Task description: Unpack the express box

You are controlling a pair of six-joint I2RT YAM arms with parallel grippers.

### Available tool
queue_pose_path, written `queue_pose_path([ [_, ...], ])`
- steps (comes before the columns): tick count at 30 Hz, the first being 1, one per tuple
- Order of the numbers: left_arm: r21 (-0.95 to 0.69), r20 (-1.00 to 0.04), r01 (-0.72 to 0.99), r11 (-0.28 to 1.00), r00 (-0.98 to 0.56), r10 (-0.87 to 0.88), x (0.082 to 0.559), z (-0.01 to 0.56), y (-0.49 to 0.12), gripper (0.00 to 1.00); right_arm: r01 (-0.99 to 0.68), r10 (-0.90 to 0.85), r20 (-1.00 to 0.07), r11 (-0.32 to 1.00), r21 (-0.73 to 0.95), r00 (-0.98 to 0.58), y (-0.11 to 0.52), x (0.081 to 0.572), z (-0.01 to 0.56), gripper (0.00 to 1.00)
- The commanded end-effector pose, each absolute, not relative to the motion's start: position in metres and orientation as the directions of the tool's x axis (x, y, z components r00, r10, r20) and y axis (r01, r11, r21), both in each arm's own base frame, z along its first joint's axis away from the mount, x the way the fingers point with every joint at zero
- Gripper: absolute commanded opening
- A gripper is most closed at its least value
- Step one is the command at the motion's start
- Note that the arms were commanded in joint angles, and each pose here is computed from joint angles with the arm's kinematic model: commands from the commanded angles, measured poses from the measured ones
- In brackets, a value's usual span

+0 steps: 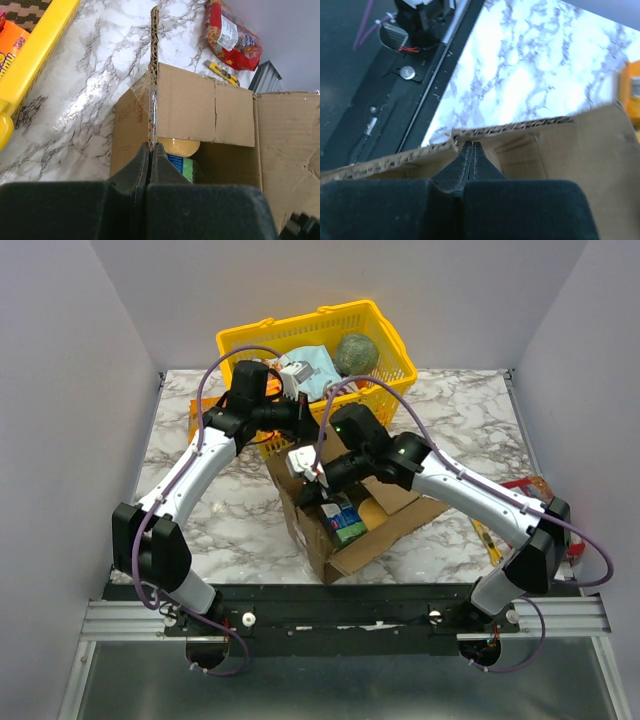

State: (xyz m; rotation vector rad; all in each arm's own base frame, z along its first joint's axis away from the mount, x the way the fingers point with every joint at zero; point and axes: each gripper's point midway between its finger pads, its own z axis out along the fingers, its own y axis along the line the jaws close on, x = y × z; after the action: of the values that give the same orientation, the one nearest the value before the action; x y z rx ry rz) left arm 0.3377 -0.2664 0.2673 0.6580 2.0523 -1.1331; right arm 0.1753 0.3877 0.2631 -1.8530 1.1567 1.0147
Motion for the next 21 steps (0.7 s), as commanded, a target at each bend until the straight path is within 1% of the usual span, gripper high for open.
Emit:
queue_pose_path([
  [1,-0.498,-0.774,0.705,0.506,-0.624,0.108,0.346,0.263,-0.267,0.00,-0.893,-0.305,-0.901,-0.420,-0.164,0.309,0.418,0.155,0.271,0.00],
  [5,-0.501,-0.773,0.704,0.504,-0.625,0.105,0.346,0.263,-0.267,0.00,-0.884,-0.324,-0.891,-0.441,-0.156,0.319,0.433,0.149,0.254,0.00],
  [7,-0.504,-0.773,0.702,0.503,-0.626,0.101,0.345,0.264,-0.267,0.00,-0.907,-0.380,-0.873,-0.394,-0.146,0.305,0.437,0.160,0.234,0.00],
  [8,-0.503,-0.775,0.703,0.502,-0.624,0.098,0.344,0.267,-0.267,0.00,-0.913,-0.417,-0.860,-0.387,-0.126,0.296,0.434,0.161,0.216,0.00],
  [11,-0.512,-0.775,0.700,0.498,-0.626,0.082,0.344,0.272,-0.267,0.00,-0.919,-0.468,-0.826,-0.368,-0.142,0.315,0.427,0.168,0.187,0.01],
  [12,-0.519,-0.774,0.700,0.490,-0.629,0.079,0.342,0.273,-0.268,0.00,-0.932,-0.512,-0.812,-0.348,-0.102,0.281,0.420,0.166,0.168,0.01],
  [13,-0.523,-0.775,0.702,0.484,-0.628,0.075,0.342,0.274,-0.269,0.00,-0.944,-0.522,-0.804,-0.299,-0.139,0.284,0.422,0.177,0.165,0.01],
  [15,-0.532,-0.773,0.698,0.480,-0.631,0.062,0.339,0.278,-0.269,0.00,-0.958,-0.547,-0.795,-0.243,-0.150,0.263,0.415,0.182,0.158,0.01],
  [17,-0.534,-0.777,0.705,0.467,-0.627,0.057,0.333,0.283,-0.269,0.00,-0.959,-0.544,-0.790,-0.200,-0.203,0.281,0.413,0.192,0.168,0.01],
  [21,-0.537,-0.778,0.706,0.461,-0.626,0.052,0.327,0.286,-0.267,0.00,-0.922,-0.488,-0.795,-0.055,-0.384,0.360,0.406,0.216,0.243,0.01],
])
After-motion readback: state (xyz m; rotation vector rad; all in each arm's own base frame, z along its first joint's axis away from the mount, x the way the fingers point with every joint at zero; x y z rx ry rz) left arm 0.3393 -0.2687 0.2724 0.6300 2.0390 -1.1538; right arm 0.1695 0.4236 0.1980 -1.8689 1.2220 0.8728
